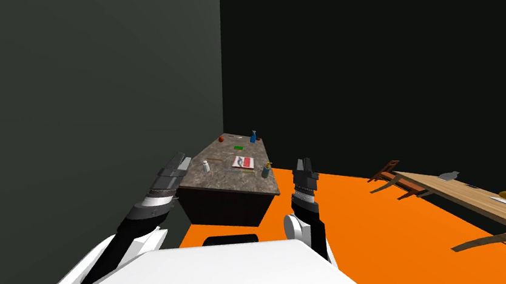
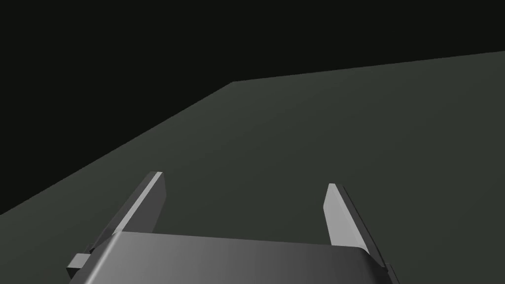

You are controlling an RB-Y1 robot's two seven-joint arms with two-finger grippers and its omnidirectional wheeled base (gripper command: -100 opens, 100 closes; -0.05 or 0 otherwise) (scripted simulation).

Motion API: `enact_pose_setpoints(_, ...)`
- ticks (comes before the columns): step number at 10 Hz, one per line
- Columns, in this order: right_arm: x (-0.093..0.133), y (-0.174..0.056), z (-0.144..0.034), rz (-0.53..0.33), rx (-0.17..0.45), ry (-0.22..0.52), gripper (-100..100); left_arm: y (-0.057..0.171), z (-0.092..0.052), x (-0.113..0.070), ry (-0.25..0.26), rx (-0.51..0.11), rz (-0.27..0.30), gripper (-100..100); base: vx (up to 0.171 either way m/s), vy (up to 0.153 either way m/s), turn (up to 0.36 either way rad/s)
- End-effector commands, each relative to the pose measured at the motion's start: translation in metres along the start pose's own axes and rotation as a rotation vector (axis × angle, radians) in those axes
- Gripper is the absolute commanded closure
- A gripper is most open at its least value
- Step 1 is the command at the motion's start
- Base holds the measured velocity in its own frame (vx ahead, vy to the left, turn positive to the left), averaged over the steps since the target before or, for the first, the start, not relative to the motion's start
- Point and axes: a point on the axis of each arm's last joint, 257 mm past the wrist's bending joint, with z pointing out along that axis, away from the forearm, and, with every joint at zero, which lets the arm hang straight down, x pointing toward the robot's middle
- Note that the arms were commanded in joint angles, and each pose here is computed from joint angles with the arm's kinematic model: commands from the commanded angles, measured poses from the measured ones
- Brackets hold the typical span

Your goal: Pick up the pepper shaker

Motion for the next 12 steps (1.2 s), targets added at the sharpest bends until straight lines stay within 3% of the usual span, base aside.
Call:
enact_pose_setpoints(1, 0.000, 0.000, 0.000, 0.000, 0.000, 0.000, 0, 0.010, -0.002, 0.004, 0.039, -0.022, 0.059, -100, -0.087, 0.060, -0.052)
enact_pose_setpoints(12, 0.000, 0.000, 0.000, 0.000, 0.000, 0.000, 0, 0.118, -0.027, 0.023, 0.300, -0.190, 0.496, -100, -0.068, 0.052, -0.078)
